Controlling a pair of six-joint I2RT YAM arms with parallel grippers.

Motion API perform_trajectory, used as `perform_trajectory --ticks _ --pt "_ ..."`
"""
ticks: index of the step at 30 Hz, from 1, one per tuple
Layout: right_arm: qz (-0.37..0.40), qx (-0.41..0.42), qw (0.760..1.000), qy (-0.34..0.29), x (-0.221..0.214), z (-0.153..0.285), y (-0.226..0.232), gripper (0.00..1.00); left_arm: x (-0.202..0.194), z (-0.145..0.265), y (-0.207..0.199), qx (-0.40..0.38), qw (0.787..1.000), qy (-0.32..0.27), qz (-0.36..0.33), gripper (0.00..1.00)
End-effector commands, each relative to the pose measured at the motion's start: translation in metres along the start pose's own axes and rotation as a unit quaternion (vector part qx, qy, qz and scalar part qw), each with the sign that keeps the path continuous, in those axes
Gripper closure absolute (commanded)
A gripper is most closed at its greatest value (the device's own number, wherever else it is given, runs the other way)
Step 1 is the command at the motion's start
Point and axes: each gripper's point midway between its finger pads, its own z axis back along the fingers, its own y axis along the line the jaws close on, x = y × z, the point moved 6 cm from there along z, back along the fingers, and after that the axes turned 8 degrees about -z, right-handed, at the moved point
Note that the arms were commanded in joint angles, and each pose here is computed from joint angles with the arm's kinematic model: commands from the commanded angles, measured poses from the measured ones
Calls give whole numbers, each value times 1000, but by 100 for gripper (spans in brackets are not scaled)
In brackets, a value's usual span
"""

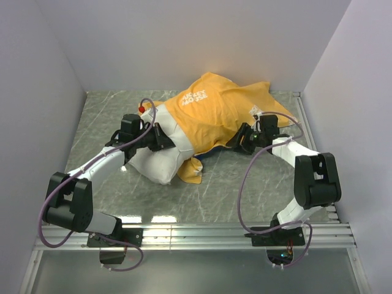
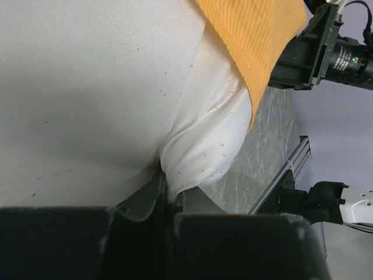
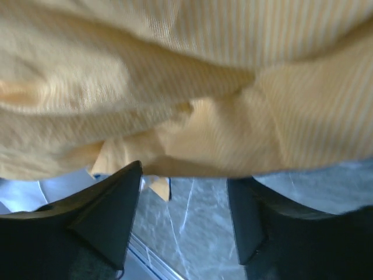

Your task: Put the pillow into the pillowcase

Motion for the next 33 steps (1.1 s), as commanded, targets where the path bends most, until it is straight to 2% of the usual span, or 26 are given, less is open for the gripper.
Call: perform_trajectory --ticks 1,2,4,5,6,10,11,14,16,20,22,24,25,26,27,28,29,30,31,33 --pt "-2 54 998 -31 16 -12 14 41 13 1 -20 -41 999 -16 -12 100" --pt "-4 57 998 -31 16 -13 15 56 13 0 -20 -44 999 -18 -12 100" --pt "-3 72 997 -17 9 -17 22 77 12 -1 -21 -46 999 -17 -10 100" --pt "-1 79 997 -4 5 -18 28 96 13 -3 -21 -47 999 -21 -11 100" --pt "4 86 996 14 -3 -20 35 100 12 -5 -24 -52 998 -19 -12 100" --pt "92 144 978 121 -67 -16 94 100 8 -17 -35 -64 998 -17 6 100" --pt "134 176 960 174 -98 -12 121 100 6 -21 -40 -71 997 -14 7 99" --pt "202 178 928 256 -135 -2 137 100 5 -22 -45 -76 997 -11 14 100" --pt "228 151 924 268 -132 -8 128 100 1 -22 -42 -69 998 -5 15 100" --pt "219 100 938 249 -102 -23 102 100 -9 -20 -36 -55 998 9 15 100" --pt "218 81 936 264 -101 -21 88 100 -15 -17 -29 -30 999 35 -12 100" --pt "247 88 921 286 -110 -8 94 87 -22 -13 -28 -18 997 63 -51 100" --pt "269 87 904 321 -119 6 90 70 -21 -12 -29 -24 989 75 -122 100" --pt "290 107 894 325 -117 19 104 62 -36 -8 -29 -15 982 123 -144 100" --pt "317 128 879 331 -117 33 113 54 -40 -4 -28 -12 975 139 -176 100" --pt "344 151 863 339 -113 54 127 43 -44 0 -25 -24 959 153 -239 100" --pt "361 163 853 340 -109 65 136 39 -53 7 -23 -26 951 175 -255 100" --pt "378 171 846 335 -104 76 145 36 -53 16 -27 -40 940 171 -292 100" --pt "398 186 842 314 -91 94 163 36 -55 21 -25 -50 918 176 -353 100" --pt "414 176 850 275 -72 100 178 35 -60 36 -35 -72 890 182 -412 94"
